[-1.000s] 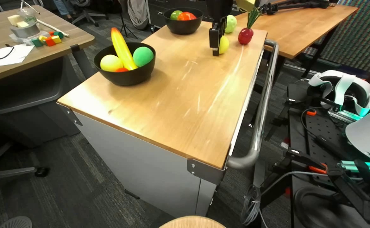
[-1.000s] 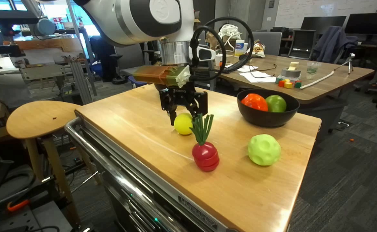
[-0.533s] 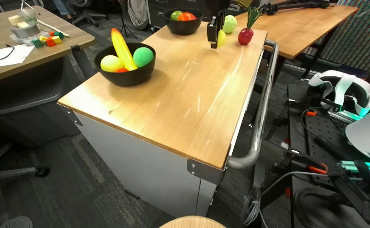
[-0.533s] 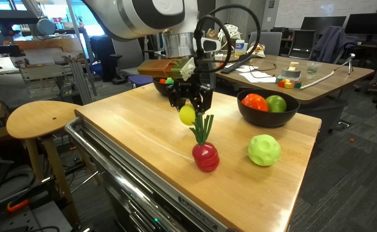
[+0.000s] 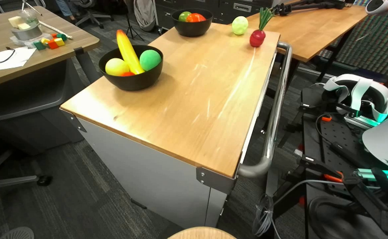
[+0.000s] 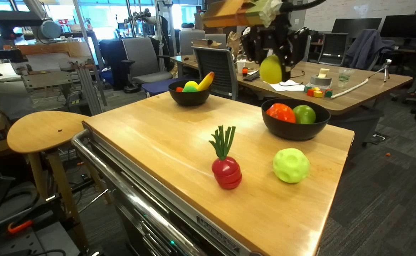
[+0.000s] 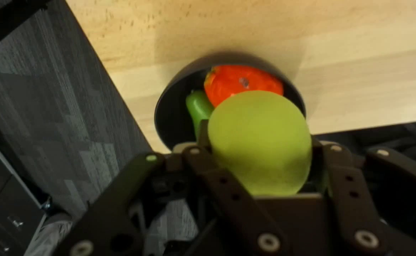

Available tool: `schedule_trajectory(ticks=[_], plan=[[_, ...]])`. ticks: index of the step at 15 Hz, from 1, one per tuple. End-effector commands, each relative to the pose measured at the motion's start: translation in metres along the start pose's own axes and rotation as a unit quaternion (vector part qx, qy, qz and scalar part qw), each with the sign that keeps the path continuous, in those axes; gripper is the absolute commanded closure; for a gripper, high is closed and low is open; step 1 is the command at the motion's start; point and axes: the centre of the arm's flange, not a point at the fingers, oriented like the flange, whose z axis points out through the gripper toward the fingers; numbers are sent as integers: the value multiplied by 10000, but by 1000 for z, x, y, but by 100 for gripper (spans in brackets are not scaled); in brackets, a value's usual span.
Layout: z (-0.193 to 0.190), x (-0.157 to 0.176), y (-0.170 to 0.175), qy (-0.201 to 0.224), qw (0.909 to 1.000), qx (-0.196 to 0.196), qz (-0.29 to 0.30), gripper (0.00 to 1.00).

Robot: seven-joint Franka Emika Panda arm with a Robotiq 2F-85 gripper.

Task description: Place the fruits and vegetables in the two black bowls

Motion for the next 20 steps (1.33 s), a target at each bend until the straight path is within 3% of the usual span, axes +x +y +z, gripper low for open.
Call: schedule_trajectory(ticks=[1, 4, 8, 9, 10, 12, 14, 20], plan=[[37, 48, -1, 799, 9949, -61, 617, 74], [77, 65, -8, 1068, 9901, -179, 897, 74], [123, 68, -9, 935, 9889, -283, 1122, 72], [129, 68, -8, 850, 9892, -303, 1159, 35], [130, 65, -6, 792, 9895, -326, 1168, 26], [126, 61, -1, 678, 9898, -286, 1219, 19], [107, 51, 2, 605, 9905, -280, 1202, 2], [38, -14, 18, 117, 9939, -369, 1033, 0]])
